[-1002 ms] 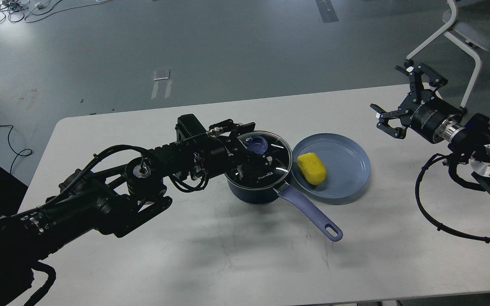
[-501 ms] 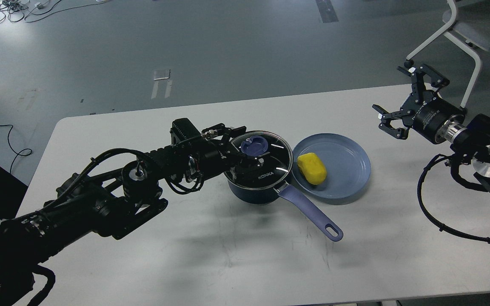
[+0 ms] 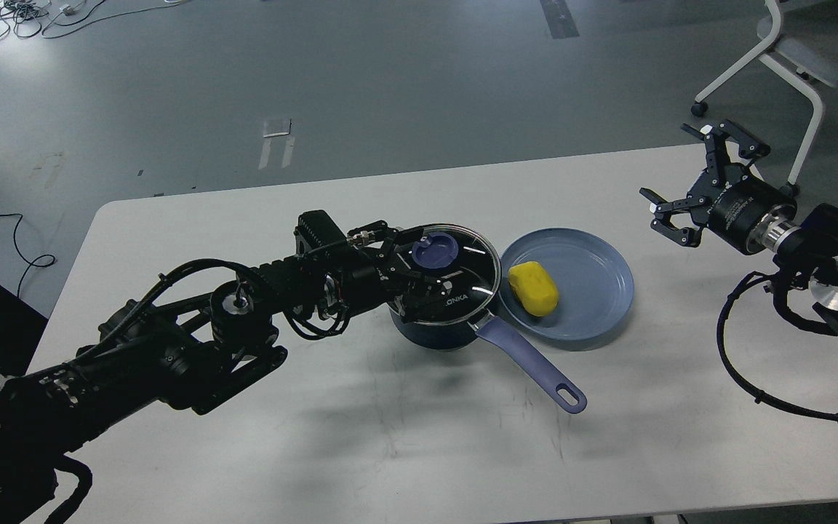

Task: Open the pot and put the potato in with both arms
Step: 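Close the left gripper on the lid knob, then lift the glass lid off the pot and move it toward the left gripper's side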

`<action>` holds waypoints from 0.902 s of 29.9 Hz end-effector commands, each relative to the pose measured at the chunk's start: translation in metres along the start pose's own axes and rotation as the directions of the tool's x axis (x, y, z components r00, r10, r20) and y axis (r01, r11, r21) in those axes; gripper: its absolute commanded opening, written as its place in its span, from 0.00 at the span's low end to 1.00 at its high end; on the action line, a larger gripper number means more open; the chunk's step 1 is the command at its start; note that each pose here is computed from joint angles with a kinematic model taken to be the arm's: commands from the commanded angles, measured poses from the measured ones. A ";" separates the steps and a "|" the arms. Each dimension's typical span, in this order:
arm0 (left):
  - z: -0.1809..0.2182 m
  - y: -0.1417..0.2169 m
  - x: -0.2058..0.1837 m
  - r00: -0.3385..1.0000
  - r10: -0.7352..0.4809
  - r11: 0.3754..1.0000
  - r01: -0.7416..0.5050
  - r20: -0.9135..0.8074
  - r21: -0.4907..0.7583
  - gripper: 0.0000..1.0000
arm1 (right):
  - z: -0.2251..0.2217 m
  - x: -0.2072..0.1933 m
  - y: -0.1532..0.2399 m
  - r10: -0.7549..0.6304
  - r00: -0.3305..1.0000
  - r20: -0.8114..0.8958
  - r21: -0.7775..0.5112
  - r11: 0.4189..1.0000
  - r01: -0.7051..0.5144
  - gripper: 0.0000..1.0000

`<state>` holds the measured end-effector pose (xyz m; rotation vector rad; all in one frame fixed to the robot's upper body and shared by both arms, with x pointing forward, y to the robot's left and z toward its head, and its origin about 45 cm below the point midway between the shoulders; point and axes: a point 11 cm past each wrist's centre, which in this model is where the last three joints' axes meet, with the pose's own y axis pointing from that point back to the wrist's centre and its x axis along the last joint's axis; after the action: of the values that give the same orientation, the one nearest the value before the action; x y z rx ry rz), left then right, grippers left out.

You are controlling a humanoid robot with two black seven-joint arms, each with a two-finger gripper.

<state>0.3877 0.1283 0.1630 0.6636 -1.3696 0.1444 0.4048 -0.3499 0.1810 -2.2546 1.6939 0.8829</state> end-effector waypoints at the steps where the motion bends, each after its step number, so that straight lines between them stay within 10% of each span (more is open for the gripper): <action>1: -0.001 0.000 0.000 1.000 0.000 1.000 0.000 -0.001 0.003 0.98 | -0.001 0.003 0.002 0.006 1.000 -0.005 -0.002 1.000 -0.006 1.00; 14: -0.007 -0.002 -0.003 1.000 -0.010 1.000 0.010 -0.005 0.023 0.58 | 0.000 0.004 0.003 0.010 1.000 -0.004 -0.002 1.000 -0.010 1.00; 27: -0.014 0.009 0.006 0.996 0.035 0.999 -0.033 -0.084 0.027 0.53 | 0.004 0.004 0.003 0.009 1.000 -0.008 -0.014 1.000 -0.009 1.00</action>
<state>0.3967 0.1360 0.1676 0.6524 -1.2999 0.2131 0.4016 -0.3521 0.1765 -2.2639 1.7078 0.8919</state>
